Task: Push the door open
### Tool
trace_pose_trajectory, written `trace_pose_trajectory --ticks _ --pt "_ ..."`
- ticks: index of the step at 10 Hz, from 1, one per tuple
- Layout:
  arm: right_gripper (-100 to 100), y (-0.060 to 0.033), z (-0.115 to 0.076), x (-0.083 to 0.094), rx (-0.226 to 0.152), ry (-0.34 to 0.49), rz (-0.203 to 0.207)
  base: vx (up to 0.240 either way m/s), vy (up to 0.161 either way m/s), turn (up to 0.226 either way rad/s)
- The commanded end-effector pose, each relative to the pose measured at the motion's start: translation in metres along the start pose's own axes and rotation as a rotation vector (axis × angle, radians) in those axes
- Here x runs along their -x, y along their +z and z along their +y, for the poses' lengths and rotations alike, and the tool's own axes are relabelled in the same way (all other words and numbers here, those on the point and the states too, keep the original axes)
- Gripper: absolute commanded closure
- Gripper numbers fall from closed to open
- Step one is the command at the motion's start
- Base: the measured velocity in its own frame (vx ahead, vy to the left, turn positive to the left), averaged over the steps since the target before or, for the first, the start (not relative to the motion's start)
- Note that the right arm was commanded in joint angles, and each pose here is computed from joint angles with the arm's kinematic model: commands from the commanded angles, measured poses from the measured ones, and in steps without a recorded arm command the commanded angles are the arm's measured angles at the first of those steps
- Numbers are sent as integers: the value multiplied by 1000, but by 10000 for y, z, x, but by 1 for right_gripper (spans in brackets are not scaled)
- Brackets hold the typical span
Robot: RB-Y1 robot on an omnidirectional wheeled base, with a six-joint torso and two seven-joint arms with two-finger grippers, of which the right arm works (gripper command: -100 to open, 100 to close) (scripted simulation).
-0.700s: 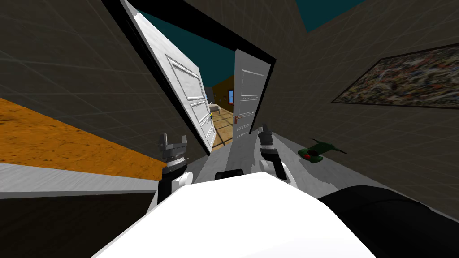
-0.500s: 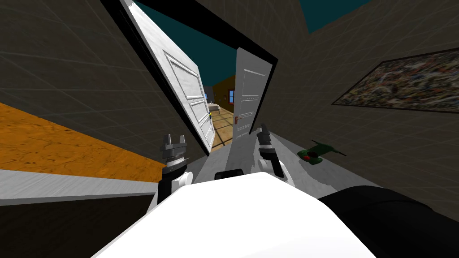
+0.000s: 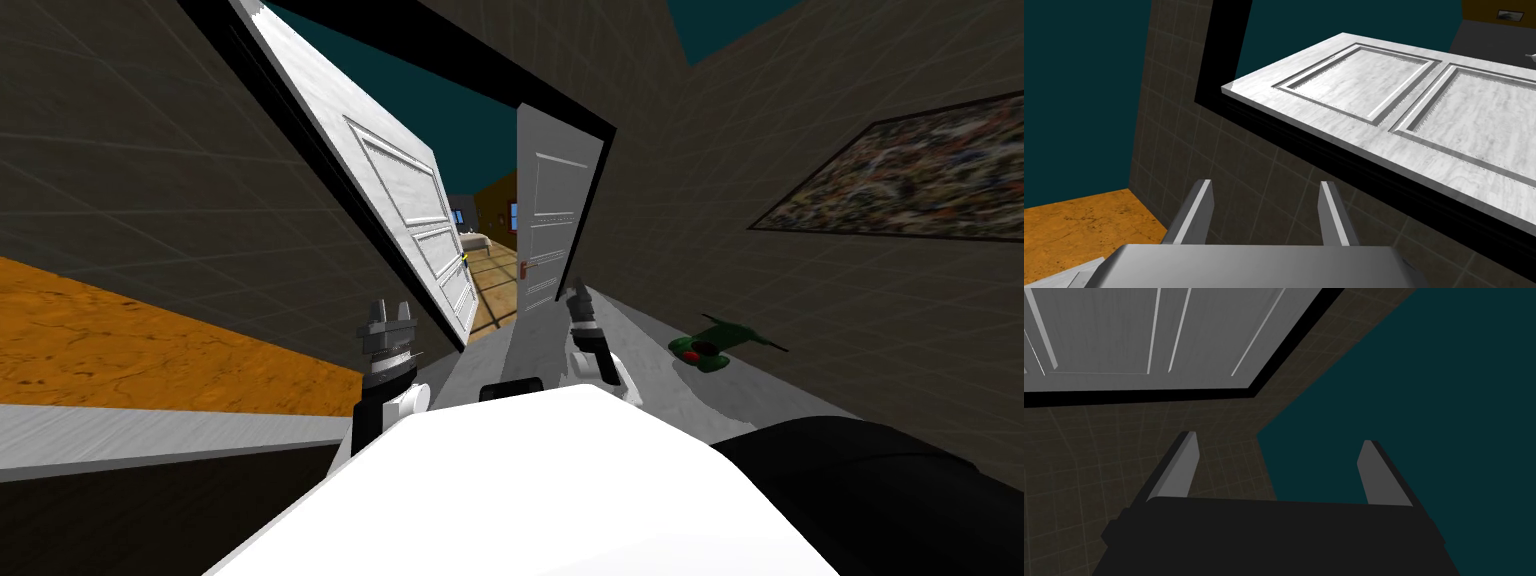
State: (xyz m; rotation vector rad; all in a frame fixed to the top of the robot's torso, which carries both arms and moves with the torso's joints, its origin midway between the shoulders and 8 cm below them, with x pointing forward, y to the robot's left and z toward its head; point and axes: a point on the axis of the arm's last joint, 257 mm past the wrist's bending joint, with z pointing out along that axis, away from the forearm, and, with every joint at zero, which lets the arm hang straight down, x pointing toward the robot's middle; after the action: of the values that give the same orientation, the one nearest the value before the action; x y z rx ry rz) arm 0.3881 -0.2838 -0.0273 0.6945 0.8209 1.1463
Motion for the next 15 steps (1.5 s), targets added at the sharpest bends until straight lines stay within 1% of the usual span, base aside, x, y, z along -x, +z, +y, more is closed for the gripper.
trace_pose_trajectory --ticks 1,4,5,6,9,10,11,12,14,15 --pt "-100 24 -107 -86 -13 17 11 86 -82 6" --pt "-100 78 -371 -252 -43 52 36 108 -90 11" --pt "-100 113 -419 -311 -44 65 44 97 -97 10" --pt "-100 98 -468 -319 -55 65 45 55 -61 10" --pt "-100 180 -692 -522 -76 103 73 61 -70 9" --pt "-100 157 -756 -533 -90 103 75 61 -58 9" --pt "-100 189 -824 -608 -96 116 85 61 -67 0" --pt "-100 177 -856 -614 -103 116 86 51 -53 10" --pt "-100 223 -1028 -776 -124 141 108 68 -59 9" --pt "-100 273 -1055 -853 -122 155 118 90 -99 13"
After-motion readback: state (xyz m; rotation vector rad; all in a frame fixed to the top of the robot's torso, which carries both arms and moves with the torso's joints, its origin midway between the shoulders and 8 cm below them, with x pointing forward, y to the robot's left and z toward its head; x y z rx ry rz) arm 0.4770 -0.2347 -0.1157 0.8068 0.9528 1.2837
